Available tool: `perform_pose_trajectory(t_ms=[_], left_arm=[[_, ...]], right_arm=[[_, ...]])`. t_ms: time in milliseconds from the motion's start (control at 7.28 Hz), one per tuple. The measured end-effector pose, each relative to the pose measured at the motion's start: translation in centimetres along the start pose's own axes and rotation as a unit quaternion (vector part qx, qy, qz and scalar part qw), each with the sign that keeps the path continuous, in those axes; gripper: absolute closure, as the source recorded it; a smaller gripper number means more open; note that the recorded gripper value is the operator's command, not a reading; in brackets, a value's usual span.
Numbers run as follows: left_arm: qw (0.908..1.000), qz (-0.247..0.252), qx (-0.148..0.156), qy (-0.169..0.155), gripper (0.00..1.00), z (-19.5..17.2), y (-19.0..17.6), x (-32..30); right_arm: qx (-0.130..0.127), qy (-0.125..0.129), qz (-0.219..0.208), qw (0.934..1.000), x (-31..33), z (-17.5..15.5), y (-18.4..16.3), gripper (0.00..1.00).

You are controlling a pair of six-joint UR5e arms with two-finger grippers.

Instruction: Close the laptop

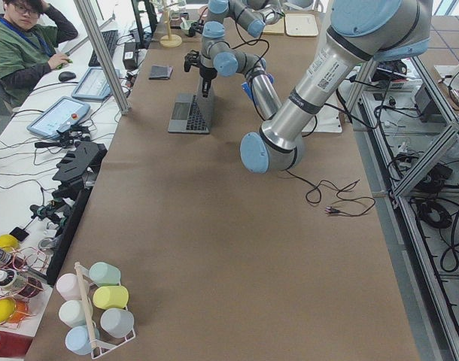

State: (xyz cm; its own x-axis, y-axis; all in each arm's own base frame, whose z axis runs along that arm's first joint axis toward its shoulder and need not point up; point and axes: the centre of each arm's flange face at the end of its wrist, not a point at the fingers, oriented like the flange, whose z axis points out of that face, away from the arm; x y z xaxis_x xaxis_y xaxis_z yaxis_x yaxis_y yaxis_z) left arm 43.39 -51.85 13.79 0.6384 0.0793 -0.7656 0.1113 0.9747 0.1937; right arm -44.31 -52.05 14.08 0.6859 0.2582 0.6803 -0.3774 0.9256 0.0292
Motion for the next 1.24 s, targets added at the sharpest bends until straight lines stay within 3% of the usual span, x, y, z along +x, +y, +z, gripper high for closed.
perform_pose_trajectory(t_ms=[687, 1237], left_arm=[[0.9996, 0.007, 0.021, -0.017, 1.0, 4.6, -8.3, -1.2], [0.9993, 0.009, 0.024, -0.027, 1.0, 8.4, -11.7, -2.5]], right_arm=[[0.009, 0.005, -0.005, 0.9999, -1.5, 3.7, -3.5, 1.0], [0.014, 0.012, -0.007, 0.9998, -3.4, 8.1, -6.7, 1.0]])
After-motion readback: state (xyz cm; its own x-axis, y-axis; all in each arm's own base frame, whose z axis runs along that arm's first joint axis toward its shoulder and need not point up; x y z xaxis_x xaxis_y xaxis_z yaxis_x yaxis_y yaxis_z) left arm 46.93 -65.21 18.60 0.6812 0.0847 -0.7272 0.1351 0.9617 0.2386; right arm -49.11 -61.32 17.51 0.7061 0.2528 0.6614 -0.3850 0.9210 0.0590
